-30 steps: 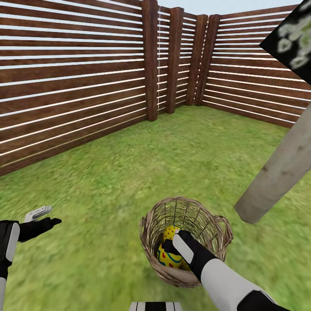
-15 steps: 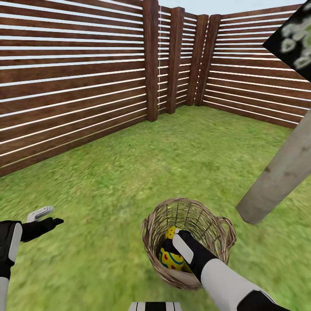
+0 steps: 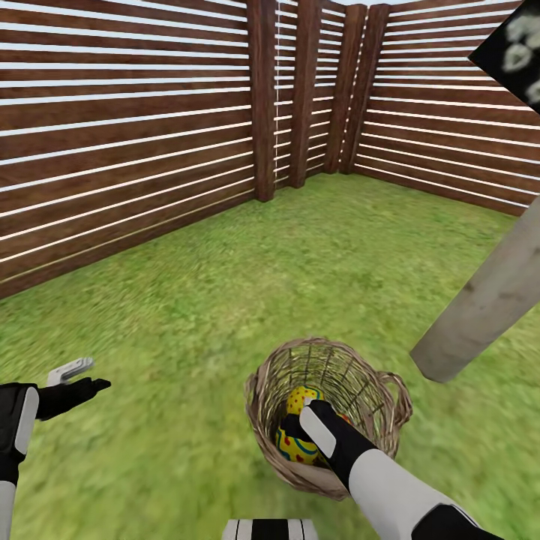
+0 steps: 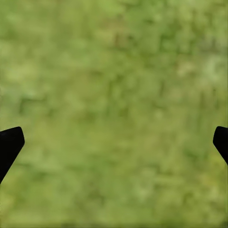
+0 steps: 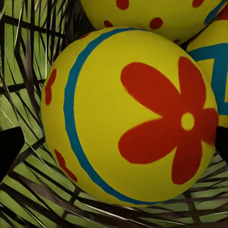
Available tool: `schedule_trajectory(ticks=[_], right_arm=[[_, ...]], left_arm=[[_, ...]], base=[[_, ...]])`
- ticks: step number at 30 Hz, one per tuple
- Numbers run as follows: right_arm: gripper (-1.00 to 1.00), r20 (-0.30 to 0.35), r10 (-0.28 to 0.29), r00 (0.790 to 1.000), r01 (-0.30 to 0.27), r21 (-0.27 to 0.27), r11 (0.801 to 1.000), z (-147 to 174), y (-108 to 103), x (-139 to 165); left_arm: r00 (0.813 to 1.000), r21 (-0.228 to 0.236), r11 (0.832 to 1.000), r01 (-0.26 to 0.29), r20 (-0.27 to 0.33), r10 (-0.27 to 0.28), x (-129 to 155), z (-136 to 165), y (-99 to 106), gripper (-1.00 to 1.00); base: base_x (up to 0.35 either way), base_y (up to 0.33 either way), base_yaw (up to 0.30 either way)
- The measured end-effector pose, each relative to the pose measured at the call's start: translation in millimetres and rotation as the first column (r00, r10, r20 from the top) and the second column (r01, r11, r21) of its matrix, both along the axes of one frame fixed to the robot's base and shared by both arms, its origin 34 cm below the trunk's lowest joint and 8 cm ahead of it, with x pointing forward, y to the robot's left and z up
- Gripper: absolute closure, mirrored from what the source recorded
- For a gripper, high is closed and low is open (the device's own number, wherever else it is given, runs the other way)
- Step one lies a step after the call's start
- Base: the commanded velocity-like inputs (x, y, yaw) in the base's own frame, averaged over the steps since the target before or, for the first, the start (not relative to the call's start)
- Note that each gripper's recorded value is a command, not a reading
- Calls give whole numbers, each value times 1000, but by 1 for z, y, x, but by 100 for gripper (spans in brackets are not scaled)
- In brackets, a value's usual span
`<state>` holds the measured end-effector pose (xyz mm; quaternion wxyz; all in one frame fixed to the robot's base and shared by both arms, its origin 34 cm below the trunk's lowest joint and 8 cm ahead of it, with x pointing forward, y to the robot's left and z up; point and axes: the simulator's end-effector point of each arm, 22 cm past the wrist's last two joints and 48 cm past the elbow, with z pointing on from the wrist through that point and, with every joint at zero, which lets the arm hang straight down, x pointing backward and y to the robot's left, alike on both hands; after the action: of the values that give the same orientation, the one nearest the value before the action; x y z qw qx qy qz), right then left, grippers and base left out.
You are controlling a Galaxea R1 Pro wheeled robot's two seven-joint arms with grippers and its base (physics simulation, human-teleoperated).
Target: Take the three Easter eggs out of the wicker basket on the lawn in the garden, then place them on the lawn next to a single tree (choose any tree) so that all three eggs are next to the same tree and none are left in the basket.
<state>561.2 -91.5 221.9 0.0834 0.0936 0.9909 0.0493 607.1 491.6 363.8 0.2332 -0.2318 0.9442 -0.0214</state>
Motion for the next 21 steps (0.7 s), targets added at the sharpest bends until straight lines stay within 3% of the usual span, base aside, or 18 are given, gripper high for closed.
schedule_trajectory(ticks=[21], right_arm=[[-100, -8, -1, 1000, 1, 0, 1000, -4, 0, -2]], left_arm=[[1000, 0, 1000, 1, -7, -1, -1, -4, 0, -100]], base=[[0, 0, 0]])
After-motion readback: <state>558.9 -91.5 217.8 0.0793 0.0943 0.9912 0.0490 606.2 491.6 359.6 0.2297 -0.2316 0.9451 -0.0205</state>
